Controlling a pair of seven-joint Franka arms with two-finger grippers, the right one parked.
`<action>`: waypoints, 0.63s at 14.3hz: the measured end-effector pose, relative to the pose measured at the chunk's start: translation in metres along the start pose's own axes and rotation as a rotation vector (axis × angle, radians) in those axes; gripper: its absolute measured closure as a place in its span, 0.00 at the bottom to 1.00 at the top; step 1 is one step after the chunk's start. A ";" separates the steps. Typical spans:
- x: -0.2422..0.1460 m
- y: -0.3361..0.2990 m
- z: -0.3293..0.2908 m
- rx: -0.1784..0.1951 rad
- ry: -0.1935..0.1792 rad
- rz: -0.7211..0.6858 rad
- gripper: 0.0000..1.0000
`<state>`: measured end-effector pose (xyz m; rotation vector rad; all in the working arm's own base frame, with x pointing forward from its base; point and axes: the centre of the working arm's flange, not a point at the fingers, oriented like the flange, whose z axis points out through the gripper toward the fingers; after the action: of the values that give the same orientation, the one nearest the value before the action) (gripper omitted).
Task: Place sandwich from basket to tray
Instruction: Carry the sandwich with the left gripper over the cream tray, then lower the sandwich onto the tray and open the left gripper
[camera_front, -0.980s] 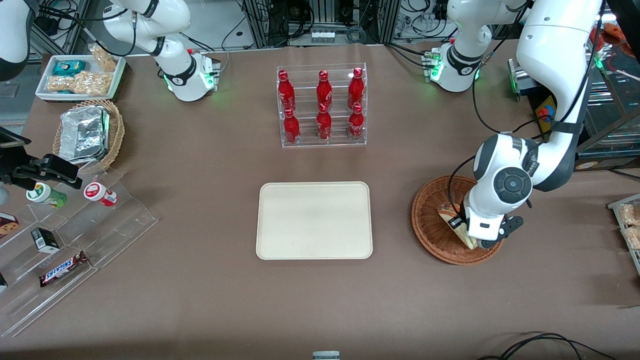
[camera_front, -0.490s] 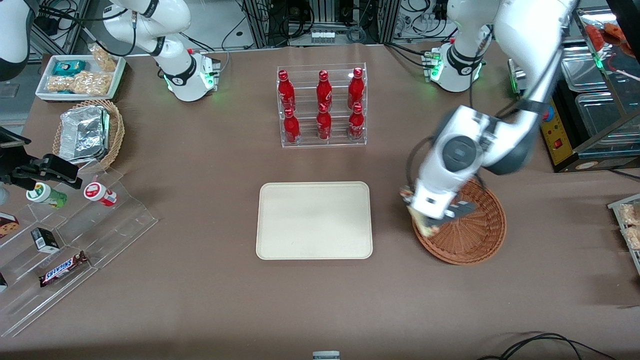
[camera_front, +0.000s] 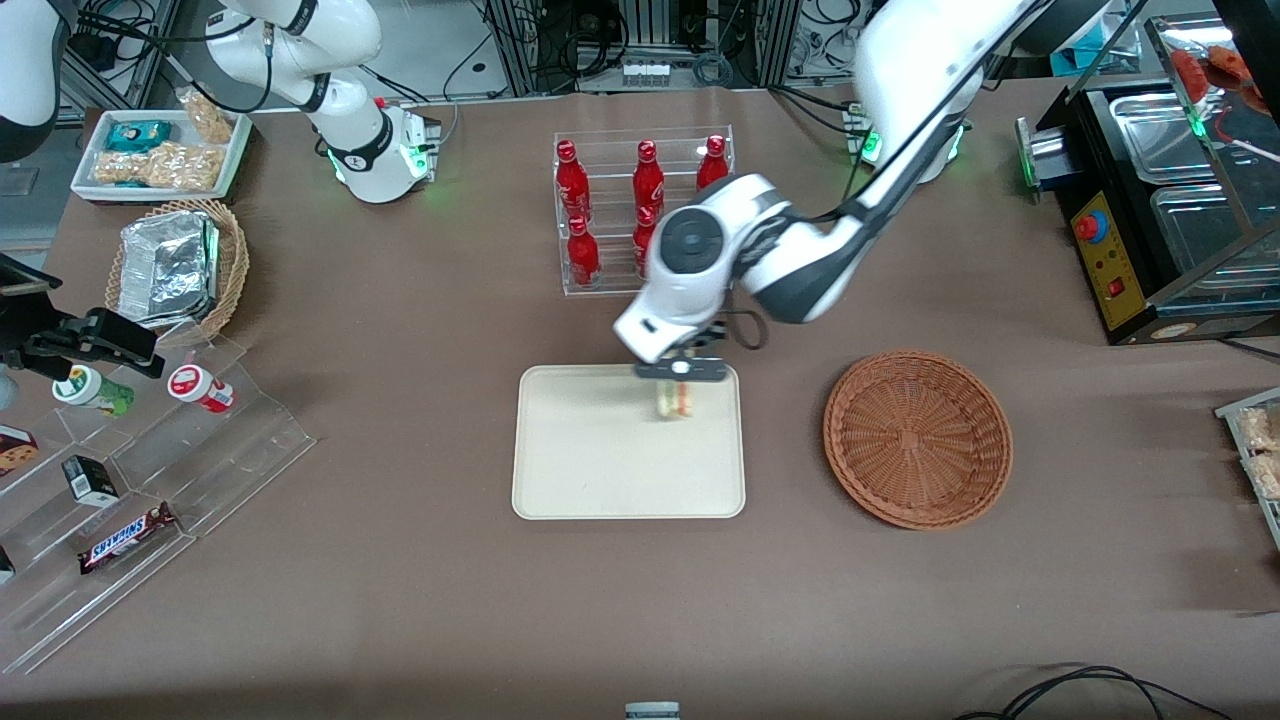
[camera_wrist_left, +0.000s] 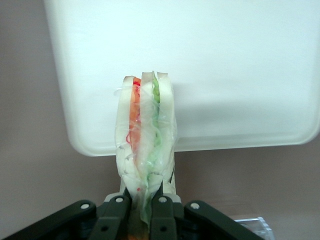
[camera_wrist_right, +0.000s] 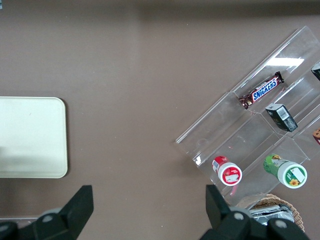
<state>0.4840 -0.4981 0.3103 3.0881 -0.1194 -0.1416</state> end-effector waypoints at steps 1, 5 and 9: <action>0.006 0.012 0.013 0.005 0.011 0.022 0.86; 0.044 0.027 0.046 -0.038 0.026 0.010 0.86; 0.076 0.027 0.051 -0.103 0.054 -0.023 0.78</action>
<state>0.5523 -0.5334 0.2544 2.9884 -0.0726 -0.0624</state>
